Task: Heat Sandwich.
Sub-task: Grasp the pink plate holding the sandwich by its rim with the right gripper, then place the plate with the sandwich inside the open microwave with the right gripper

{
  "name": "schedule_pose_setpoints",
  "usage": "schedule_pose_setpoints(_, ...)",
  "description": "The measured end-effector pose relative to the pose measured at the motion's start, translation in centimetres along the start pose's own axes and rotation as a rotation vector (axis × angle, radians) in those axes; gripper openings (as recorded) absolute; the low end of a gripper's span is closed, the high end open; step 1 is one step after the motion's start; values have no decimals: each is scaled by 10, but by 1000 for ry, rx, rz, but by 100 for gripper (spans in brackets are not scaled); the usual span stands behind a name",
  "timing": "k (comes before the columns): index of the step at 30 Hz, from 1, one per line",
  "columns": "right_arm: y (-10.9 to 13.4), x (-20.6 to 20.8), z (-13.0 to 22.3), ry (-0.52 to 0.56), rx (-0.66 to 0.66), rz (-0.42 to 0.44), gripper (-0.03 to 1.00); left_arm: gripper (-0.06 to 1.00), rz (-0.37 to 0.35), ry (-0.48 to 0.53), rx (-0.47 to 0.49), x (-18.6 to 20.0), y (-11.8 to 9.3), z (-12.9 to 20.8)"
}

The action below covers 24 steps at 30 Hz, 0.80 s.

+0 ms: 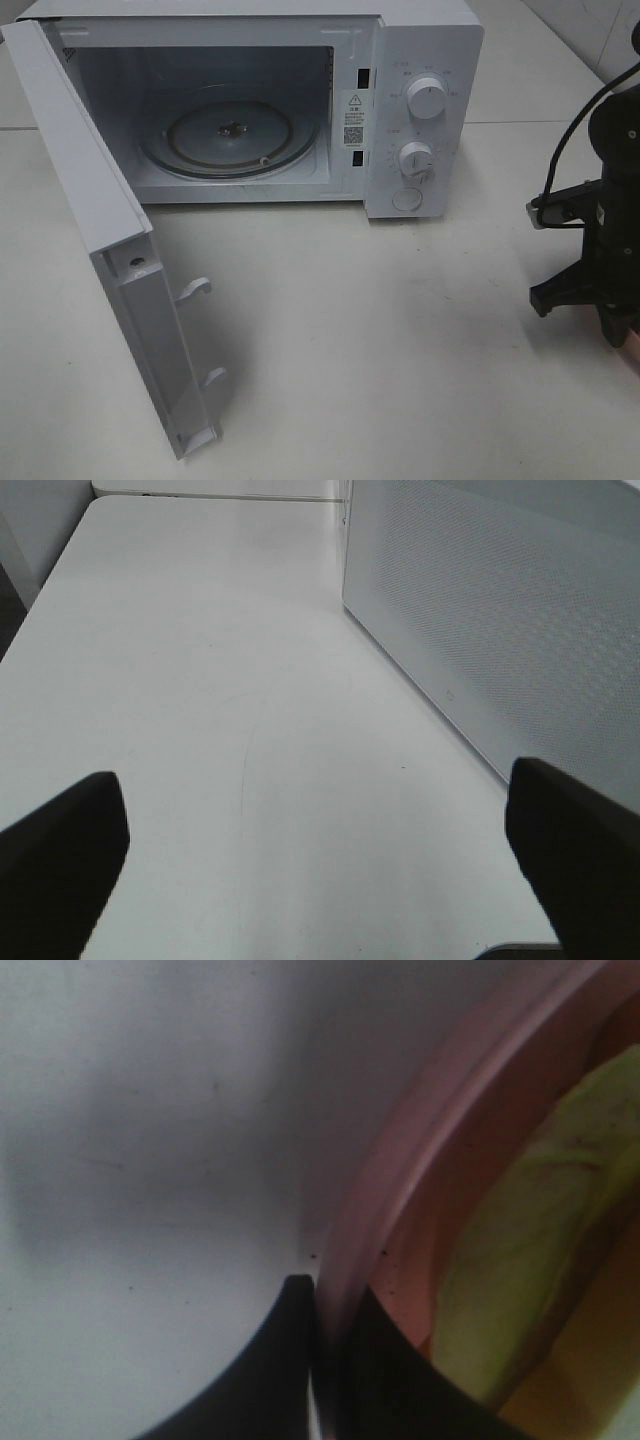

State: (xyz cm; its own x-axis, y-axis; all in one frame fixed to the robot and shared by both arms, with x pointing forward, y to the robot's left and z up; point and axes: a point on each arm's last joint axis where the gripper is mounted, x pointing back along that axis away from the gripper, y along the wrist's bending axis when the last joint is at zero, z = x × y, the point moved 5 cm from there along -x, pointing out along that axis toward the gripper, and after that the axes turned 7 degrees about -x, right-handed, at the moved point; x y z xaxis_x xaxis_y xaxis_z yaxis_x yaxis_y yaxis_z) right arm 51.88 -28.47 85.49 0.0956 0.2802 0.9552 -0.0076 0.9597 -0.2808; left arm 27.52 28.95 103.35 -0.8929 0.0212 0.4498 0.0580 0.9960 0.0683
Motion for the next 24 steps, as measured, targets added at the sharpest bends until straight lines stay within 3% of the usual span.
schedule_pose_setpoints(24,39,57,41,-73,217,87,4,97,0,0,0,0,0,0)
